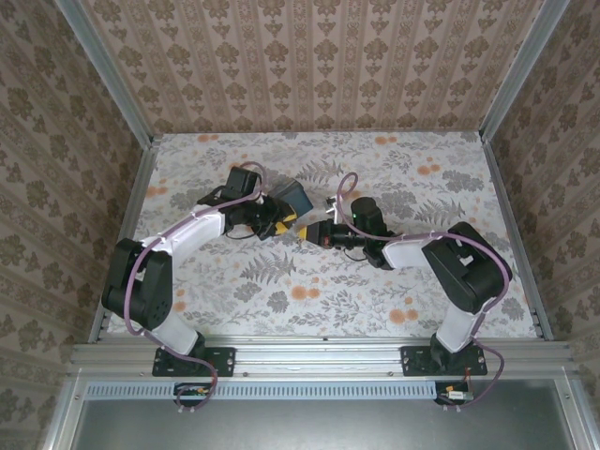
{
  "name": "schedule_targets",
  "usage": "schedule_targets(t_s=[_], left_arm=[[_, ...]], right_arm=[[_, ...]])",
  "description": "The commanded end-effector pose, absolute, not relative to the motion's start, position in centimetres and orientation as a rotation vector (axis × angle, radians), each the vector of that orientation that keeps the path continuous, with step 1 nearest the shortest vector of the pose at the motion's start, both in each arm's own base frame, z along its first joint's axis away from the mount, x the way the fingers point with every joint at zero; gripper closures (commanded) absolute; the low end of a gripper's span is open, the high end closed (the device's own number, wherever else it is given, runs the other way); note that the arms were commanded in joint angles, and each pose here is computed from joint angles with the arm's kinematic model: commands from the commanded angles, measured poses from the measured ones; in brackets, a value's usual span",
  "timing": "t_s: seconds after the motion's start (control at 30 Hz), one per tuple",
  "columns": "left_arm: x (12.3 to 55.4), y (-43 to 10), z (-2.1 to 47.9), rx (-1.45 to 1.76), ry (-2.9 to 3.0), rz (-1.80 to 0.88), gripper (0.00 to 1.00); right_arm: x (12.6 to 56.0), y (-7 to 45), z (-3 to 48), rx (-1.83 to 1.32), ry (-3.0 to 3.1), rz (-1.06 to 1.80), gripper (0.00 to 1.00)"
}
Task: Unlock the padlock with the key
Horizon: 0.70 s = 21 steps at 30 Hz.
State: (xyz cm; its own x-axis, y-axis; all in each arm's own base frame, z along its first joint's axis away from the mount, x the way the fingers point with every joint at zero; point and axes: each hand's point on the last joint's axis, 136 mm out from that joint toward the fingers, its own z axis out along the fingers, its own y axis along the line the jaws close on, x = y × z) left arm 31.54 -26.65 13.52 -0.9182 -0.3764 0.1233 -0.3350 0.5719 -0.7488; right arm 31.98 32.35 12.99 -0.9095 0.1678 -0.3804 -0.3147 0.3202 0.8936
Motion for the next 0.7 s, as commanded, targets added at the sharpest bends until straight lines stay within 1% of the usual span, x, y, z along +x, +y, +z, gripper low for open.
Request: schedule_targets(t_s=[0.0, 0.13, 0.2, 0.4, 0.67], left_arm=[[31.1, -27.4, 15.6, -0.454, 2.698, -1.38, 0.9], [30.8, -27.2, 15.4, -0.412, 2.716, -1.376, 0.91], [31.6, -26.0, 15.4, -0.415, 2.709, -1.364, 0.91], [31.5, -26.1, 16.0, -0.26, 2.743, -1.359, 0.91], [31.6, -26.0, 15.3, -0.311, 2.762, -1.354, 0.91]], right_arm=[[32.5, 33.1, 15.3, -0.151, 2.085, 1.712, 1.0], [32.3, 32.9, 15.0, -0.152, 2.1, 1.705, 1.0], [32.0, 32.9, 14.5, -0.161, 2.126, 1.691, 1.0], [31.0, 33.0, 13.6, -0.18, 2.19, 1.688, 1.0], [30.5, 33.3, 12.6, -0.177, 2.217, 1.69, 1.0]])
